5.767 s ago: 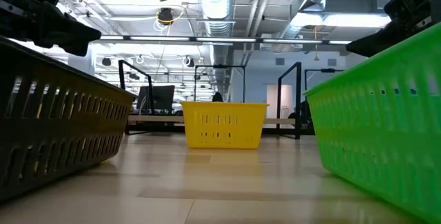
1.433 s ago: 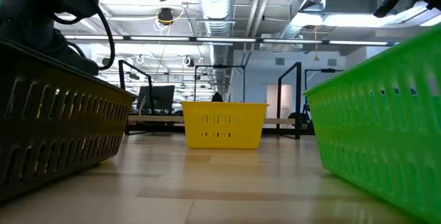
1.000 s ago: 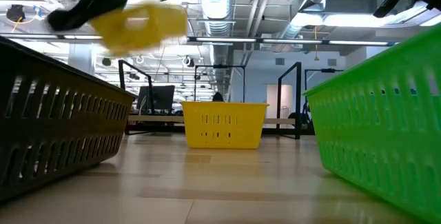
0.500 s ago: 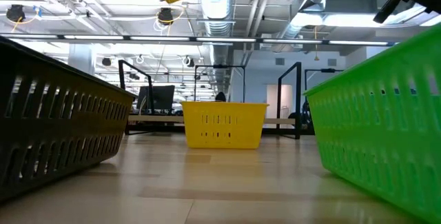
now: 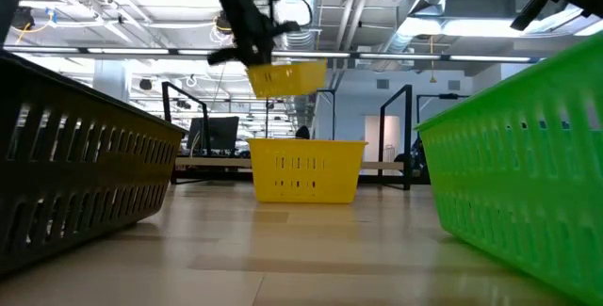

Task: Stack baskets on shelf by color
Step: Put the top left yellow bin on the shelf

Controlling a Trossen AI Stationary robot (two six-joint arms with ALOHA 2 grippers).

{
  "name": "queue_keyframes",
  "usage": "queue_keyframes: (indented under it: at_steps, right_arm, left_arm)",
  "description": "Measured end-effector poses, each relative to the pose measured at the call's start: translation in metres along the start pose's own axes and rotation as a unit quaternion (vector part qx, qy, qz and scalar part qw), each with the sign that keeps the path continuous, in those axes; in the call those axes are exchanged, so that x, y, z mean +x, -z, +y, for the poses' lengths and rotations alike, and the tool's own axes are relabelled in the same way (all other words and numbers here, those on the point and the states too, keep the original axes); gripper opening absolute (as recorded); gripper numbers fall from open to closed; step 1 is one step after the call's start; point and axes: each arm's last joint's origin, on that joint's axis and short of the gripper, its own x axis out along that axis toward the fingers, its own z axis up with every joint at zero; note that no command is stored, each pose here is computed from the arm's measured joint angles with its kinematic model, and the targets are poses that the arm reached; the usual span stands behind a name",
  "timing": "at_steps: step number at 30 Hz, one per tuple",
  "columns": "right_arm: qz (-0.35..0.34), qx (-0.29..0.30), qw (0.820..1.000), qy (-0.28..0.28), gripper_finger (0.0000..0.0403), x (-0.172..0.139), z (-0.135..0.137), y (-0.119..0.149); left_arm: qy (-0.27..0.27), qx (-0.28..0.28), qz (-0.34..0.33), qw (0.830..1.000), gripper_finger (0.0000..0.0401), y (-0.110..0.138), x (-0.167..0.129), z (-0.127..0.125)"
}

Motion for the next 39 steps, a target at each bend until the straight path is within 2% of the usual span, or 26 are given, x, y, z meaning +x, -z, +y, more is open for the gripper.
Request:
queue_keyframes:
  at_steps: [3, 7, 14, 19, 24, 29, 34, 39]
  right_arm:
    - [0.001, 0.0, 1.0, -0.001, 0.0047, 0.0, 0.0, 0.0]
    - [0.001, 0.001, 1.0, -0.003, 0.0047, 0.0, 0.0, 0.0]
    - [0.008, 0.0, 1.0, -0.001, 0.0047, 0.0, 0.0, 0.001]
    - [0.009, -0.001, 1.0, -0.001, 0.0047, 0.0, 0.0, 0.002]
    - [0.012, -0.001, 1.0, -0.002, 0.0047, 0.0, 0.0, 0.002]
    - [0.026, 0.017, 1.0, -0.003, 0.0047, 0.0, -0.001, 0.005]
    - [0.029, 0.022, 0.999, -0.005, 0.0047, 0.0, -0.001, 0.005]
    - [0.03, 0.022, 0.999, -0.005, 0.0047, 0.0, -0.001, 0.005]
  left_arm:
    - [0.018, -0.021, 0.027, 0.999, 0.0, -0.005, 0.03, -0.001]
    - [0.008, -0.04, 0.057, 0.998, 0.0, -0.003, 0.058, 0.001]
    - [0.009, -0.065, 0.086, 0.994, 0.0, 0.001, 0.075, 0.0]
    - [-0.012, -0.084, 0.066, 0.994, 0.0, -0.002, 0.075, 0.004]
    - [-0.026, -0.085, 0.075, 0.993, 0.0, -0.002, 0.075, 0.009]
    - [-0.093, -0.068, 0.123, 0.986, 0.0, 0.008, 0.068, 0.021]
    - [-0.148, -0.046, 0.118, 0.981, 0.0, 0.012, 0.043, 0.029]
    - [-0.14, -0.044, 0.069, 0.987, 0.0, 0.009, 0.009, 0.03]
